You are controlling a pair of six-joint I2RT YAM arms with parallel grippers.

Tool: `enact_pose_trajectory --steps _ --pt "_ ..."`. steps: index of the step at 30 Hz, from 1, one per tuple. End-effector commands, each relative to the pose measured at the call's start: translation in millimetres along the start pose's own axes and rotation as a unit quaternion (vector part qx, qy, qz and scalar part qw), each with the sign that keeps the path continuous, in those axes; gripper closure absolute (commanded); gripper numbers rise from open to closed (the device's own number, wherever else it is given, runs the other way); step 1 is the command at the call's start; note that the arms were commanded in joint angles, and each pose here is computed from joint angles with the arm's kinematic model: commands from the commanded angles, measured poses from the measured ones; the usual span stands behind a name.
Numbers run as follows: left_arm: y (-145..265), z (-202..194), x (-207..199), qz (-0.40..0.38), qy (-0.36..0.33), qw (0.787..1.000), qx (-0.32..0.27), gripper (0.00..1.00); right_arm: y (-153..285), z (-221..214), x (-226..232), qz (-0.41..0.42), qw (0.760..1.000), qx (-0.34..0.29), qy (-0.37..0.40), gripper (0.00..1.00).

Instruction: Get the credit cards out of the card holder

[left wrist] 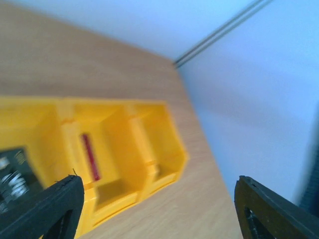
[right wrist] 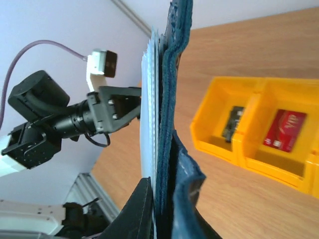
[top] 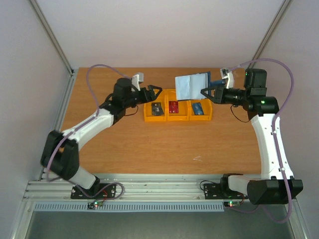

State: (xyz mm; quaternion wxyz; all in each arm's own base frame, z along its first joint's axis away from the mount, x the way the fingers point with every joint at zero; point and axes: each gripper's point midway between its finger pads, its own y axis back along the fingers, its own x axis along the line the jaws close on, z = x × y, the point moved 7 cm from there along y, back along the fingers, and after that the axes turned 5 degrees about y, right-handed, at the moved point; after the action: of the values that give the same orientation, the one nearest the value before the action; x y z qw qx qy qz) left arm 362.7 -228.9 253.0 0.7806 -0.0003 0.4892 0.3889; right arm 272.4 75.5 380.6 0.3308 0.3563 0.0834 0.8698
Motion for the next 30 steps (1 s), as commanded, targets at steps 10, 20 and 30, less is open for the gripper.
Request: enact_pose_trajectory --steps 10,20,30 --pt "153 -35 -98 -0.35 -0.191 0.917 -0.009 0.01 -1 -11 124 0.232 0.96 0.068 0.139 0.99" --pt "196 -57 -108 -0.404 -0.25 0.88 -0.011 0.07 -19 -40 158 0.232 0.952 0.087 0.179 0.99" --pt "201 -61 -119 -0.406 -0.25 0.878 -0.032 0.85 -25 -52 165 0.221 0.955 0.081 0.183 0.99"
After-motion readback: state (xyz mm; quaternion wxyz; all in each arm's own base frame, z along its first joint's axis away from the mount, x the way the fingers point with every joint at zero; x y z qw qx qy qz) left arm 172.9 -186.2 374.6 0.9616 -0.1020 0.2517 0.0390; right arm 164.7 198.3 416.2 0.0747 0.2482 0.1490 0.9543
